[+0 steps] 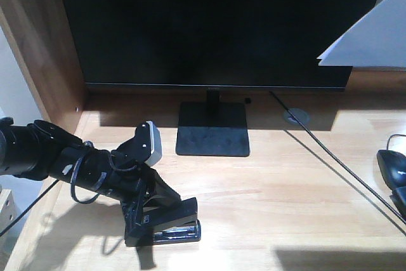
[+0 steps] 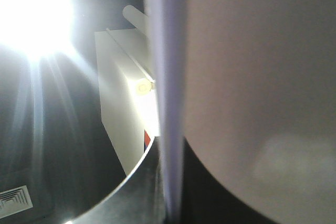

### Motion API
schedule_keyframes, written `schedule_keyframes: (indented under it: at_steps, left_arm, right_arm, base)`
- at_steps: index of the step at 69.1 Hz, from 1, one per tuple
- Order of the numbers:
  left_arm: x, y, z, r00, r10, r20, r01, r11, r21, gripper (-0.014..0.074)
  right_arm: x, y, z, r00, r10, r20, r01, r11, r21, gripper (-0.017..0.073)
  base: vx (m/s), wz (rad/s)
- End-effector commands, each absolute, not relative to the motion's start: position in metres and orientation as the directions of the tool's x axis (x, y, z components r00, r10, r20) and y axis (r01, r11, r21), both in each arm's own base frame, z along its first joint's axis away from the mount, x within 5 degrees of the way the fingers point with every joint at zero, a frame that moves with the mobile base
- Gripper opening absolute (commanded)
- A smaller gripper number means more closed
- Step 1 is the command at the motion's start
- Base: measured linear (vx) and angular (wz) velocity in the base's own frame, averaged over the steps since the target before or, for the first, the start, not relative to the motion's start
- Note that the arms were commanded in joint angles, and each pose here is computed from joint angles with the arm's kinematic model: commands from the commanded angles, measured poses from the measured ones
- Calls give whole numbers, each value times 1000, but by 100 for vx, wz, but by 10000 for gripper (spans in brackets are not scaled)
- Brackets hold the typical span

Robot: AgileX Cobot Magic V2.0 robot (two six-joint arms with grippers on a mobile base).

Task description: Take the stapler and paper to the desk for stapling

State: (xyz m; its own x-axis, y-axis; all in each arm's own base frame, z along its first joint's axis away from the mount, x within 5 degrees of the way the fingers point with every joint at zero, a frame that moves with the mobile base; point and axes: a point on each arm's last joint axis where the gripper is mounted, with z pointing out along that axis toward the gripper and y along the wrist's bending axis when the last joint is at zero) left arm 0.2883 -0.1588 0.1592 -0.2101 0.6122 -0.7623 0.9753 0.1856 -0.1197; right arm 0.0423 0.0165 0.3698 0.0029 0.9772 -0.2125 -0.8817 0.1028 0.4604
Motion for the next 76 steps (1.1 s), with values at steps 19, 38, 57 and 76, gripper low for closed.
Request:
schedule_keyframes:
  at_steps: [19, 38, 57, 76]
  left_arm:
    - [290, -164, 181, -184, 552, -813, 979, 177, -101, -6]
    - [290, -164, 181, -184, 552, -813, 979, 177, -101, -6]
    - [290, -164, 181, -184, 552, -813, 979, 177, -101, -6]
    - [290, -164, 181, -184, 552, -813, 979, 177, -101, -6]
  right_arm:
    - [39, 16, 378, 32, 978, -206, -901, 118, 417, -6]
    - [39, 16, 378, 33, 978, -206, -902, 118, 416, -6]
    - [39, 16, 378, 32, 978, -205, -902, 117, 417, -6]
    - [42, 17, 376, 21, 976, -219, -888, 119, 444, -5]
  base:
    - [0, 0]
    - [0, 0]
    - [0, 0]
    - [0, 0]
